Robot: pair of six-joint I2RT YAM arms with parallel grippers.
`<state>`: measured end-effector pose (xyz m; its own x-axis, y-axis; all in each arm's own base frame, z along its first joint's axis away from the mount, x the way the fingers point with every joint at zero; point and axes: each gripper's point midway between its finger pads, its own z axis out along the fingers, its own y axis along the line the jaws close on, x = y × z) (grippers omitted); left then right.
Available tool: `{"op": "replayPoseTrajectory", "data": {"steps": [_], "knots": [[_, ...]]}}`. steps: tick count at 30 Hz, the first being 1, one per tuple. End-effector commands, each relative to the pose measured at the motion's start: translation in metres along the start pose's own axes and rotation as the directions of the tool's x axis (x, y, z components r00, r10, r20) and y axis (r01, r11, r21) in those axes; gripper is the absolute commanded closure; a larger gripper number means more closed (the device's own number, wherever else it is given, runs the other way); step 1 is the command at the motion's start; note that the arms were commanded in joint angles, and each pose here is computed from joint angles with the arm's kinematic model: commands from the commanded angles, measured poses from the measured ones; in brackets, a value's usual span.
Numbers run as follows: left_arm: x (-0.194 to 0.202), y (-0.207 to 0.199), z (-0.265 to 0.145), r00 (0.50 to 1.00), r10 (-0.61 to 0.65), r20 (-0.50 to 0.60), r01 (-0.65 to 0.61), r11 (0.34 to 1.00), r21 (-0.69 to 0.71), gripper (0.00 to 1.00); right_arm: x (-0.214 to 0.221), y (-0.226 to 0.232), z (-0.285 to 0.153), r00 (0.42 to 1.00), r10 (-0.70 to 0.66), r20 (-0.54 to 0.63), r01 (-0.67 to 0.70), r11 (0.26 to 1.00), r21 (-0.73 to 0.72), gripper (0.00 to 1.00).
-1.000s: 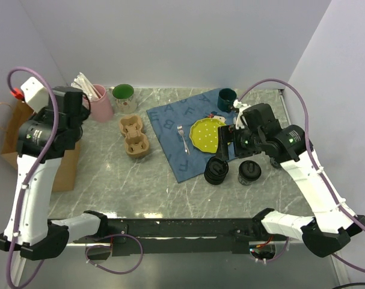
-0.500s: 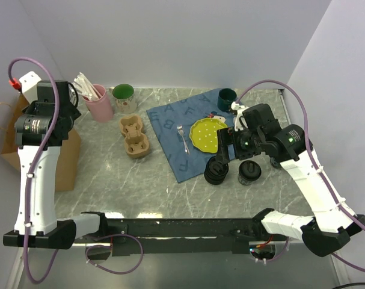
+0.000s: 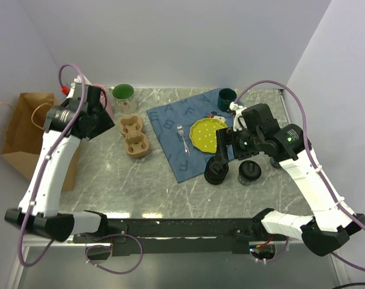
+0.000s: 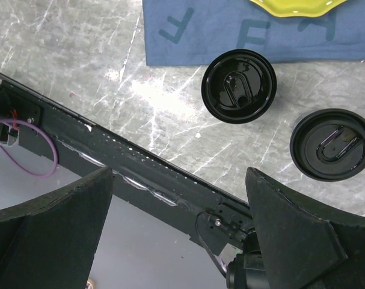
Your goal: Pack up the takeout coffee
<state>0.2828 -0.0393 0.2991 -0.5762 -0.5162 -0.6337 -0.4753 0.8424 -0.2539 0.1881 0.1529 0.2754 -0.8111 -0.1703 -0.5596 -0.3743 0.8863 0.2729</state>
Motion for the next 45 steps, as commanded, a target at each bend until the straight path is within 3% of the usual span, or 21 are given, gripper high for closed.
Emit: {"op": "replayPoseTrajectory", "data": {"steps": [1,3,6,11,18,20,28,31,35,41,45], "knots": [[-0.03,0.003,-0.016,0.995,-0.021,0.096,0.028,0.997,-0.077,0.41,-0.007,0.002,-0.001,0.999,-0.033,0.04,0.033,0.999,-0.012,0.03],[-0.055,0.02,-0.034,0.977,-0.035,0.21,0.066,0.988,-0.143,0.38,-0.01,0.004,-0.001,0.998,-0.033,0.051,0.034,0.999,-0.021,0.03],[-0.092,0.073,-0.058,0.919,-0.142,0.368,0.237,0.944,-0.229,0.4,-0.013,0.007,-0.002,0.998,-0.029,0.057,0.031,0.999,-0.034,0.03],[-0.117,0.123,-0.077,0.874,-0.052,0.482,0.281,0.865,-0.416,0.35,-0.009,0.006,-0.001,0.998,-0.036,0.043,0.038,0.999,-0.031,0.04],[-0.098,0.166,-0.053,0.877,-0.074,0.475,0.366,0.743,-0.561,0.25,-0.001,0.0,-0.009,0.998,-0.058,0.029,0.058,0.998,-0.005,0.04],[-0.099,0.166,-0.051,0.864,-0.082,0.497,0.37,0.773,-0.516,0.25,-0.002,-0.001,-0.011,0.998,-0.059,0.036,0.059,0.998,0.001,0.04],[-0.067,0.166,-0.016,0.944,0.003,0.331,0.179,0.835,-0.52,0.21,0.003,0.001,-0.015,0.997,-0.062,0.042,0.063,0.998,-0.017,0.04],[-0.057,0.162,-0.008,0.963,0.0,0.269,0.141,0.85,-0.508,0.27,0.005,0.0,-0.017,0.997,-0.065,0.04,0.065,0.998,-0.013,0.04],[-0.045,0.161,-0.007,0.976,-0.014,0.217,0.124,0.855,-0.504,0.61,0.008,0.005,-0.018,0.998,-0.065,0.026,0.066,0.997,-0.032,0.04],[-0.039,0.148,-0.017,0.973,-0.065,0.222,0.152,0.901,-0.406,0.9,-0.004,0.012,-0.026,0.995,-0.095,0.034,0.096,0.995,-0.021,0.04],[-0.034,0.13,-0.028,0.977,-0.109,0.185,0.164,0.935,-0.314,0.99,-0.011,0.016,-0.025,0.995,-0.094,0.03,0.094,0.995,-0.029,0.04]]}}
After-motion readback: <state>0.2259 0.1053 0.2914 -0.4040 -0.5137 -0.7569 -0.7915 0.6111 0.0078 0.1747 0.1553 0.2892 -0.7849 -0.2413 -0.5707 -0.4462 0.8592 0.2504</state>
